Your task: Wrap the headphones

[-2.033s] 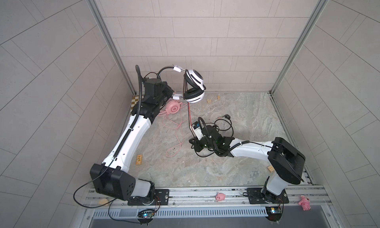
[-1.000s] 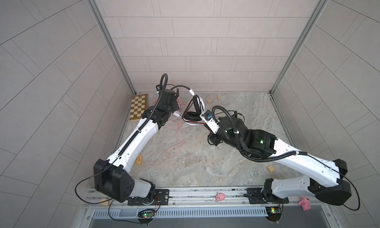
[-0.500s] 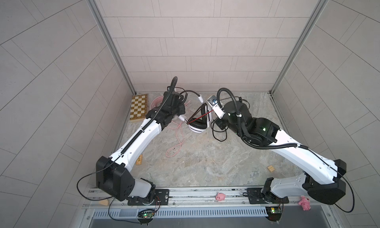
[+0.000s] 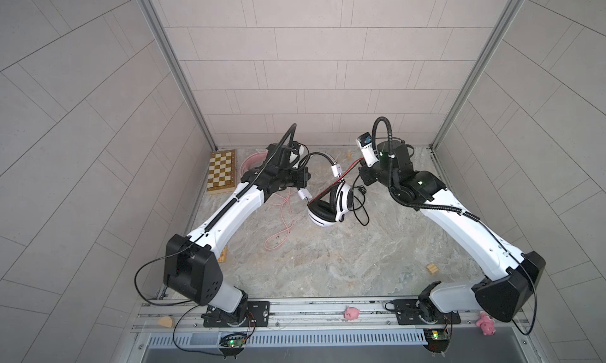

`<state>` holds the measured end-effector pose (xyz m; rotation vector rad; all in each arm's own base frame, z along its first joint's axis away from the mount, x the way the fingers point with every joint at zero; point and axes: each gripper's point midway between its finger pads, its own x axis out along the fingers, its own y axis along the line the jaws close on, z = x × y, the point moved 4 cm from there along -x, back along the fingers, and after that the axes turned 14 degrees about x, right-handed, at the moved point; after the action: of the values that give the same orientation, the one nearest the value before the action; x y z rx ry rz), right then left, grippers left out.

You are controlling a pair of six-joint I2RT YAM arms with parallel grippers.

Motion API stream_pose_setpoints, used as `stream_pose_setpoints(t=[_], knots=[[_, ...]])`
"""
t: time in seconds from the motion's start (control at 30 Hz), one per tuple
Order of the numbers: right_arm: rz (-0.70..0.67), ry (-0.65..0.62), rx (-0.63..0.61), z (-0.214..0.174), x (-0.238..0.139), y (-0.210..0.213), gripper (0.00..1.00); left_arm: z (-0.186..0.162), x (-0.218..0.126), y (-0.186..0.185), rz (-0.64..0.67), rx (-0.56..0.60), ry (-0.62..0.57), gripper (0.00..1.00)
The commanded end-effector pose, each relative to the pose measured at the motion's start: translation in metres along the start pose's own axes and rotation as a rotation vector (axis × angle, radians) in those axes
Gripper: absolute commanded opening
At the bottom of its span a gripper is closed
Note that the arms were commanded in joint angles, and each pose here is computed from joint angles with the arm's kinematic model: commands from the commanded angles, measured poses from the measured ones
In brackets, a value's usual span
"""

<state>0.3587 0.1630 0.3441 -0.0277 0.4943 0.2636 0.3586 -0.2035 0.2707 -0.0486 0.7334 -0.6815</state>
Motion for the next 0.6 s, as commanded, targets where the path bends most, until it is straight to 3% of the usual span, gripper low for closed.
stream_pose_setpoints(t=[0.0,0.27,0.57], knots=[[0.053,-0.017,0.111,0.000,0.017,-0.005,0.15,0.025,-0.018,-0.023,-0.136,0.032,-0.092,0.00],[0.128,0.000,0.316,-0.024,0.063,-0.020,0.16,0.030,-0.023,-0.031,-0.193,0.032,-0.126,0.00],[0.075,0.016,0.460,-0.072,0.111,-0.049,0.20,0.045,-0.042,-0.031,-0.266,0.000,-0.254,0.00]])
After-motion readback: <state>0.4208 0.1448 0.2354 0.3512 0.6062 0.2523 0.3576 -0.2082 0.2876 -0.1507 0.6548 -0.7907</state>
